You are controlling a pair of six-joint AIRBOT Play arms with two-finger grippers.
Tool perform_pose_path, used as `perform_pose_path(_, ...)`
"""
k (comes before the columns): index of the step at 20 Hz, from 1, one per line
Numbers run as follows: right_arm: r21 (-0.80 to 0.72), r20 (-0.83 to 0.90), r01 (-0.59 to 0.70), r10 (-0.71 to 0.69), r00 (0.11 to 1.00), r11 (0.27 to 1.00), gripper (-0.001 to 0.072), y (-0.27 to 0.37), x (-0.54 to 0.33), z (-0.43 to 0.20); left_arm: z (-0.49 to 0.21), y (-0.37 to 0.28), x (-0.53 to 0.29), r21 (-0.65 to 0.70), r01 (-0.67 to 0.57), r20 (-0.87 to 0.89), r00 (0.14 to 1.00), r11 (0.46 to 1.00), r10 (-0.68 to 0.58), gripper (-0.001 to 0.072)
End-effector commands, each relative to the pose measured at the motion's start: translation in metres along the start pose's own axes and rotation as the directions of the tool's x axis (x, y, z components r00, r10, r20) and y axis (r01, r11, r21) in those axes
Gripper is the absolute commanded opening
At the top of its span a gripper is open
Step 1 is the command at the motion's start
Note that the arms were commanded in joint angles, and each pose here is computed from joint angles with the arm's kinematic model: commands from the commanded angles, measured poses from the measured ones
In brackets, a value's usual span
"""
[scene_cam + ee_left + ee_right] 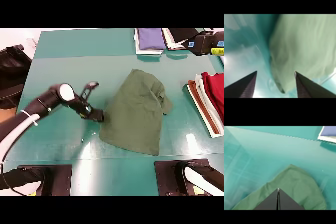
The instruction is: Fold the shirts.
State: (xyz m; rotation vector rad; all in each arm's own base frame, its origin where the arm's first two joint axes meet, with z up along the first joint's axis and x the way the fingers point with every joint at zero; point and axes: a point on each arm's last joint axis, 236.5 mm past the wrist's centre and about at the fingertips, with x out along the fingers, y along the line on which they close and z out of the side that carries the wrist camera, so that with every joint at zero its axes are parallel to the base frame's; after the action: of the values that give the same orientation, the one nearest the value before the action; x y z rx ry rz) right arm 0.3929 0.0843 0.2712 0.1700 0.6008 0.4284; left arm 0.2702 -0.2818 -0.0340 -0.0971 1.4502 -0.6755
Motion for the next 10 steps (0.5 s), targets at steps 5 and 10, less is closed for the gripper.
perform_pose_path(5,0.006,-0.003,-0.001,0.001,1.000,1.000,0.0016,0.000,0.001,-0.004,-0.029,-0.003,0.025,0.041,-0.014,-0.038,0.999,0.999,0.015,0.0024)
perform_pose_path(10,0.017,-0.089,0.002,0.000,0.996,1.000,0.0016,-0.006,-0.001,-0.025,0.075,0.066,-0.110,-0.057,-0.154,0.329,0.930,0.986,0.164,0.0021)
